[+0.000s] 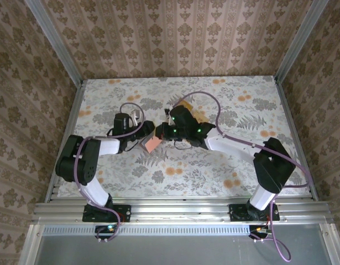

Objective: Put the credit cards into the card holder

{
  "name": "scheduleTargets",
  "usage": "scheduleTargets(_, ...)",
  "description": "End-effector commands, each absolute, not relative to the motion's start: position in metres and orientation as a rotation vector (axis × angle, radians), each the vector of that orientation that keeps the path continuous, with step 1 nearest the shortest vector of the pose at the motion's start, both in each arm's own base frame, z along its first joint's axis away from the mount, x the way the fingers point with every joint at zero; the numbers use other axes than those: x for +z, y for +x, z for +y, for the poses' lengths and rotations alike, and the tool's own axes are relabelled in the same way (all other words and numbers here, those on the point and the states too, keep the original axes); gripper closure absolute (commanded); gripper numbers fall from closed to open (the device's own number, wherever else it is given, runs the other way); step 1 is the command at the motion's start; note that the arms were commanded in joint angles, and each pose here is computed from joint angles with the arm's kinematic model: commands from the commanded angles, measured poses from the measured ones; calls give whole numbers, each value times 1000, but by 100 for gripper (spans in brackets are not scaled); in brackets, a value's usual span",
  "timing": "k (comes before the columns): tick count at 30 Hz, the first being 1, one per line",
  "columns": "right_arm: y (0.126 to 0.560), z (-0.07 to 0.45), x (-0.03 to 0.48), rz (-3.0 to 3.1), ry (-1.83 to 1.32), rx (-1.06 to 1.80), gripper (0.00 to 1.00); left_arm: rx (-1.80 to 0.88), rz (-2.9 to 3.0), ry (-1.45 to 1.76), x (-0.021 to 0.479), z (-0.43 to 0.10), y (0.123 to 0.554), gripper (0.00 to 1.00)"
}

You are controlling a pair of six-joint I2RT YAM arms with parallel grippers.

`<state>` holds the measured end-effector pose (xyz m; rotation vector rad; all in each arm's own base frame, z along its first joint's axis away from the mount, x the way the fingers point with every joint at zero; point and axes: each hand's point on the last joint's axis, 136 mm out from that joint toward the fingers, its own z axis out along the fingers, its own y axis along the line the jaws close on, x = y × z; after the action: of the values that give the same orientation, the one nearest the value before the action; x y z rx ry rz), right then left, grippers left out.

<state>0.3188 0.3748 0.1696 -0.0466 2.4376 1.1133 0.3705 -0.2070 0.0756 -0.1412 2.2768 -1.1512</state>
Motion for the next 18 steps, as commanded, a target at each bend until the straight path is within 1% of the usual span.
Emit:
scheduleTargets(1,322,368,147,2455,23,1086,100,-1159,2246,-151,76,-205,369,53)
scheduleTargets(7,311,354,135,2481,-29,1065,100,-1099,2254,-161,79,-196,361,50)
scheduleTargets(12,308,330,126,2501,-46,1012,100,-998,2269,-139,88,-185,354,48)
scheduleTargets(18,303,305,116,2511,-34,971,100,-850,2351,-83,89,-176,341,48)
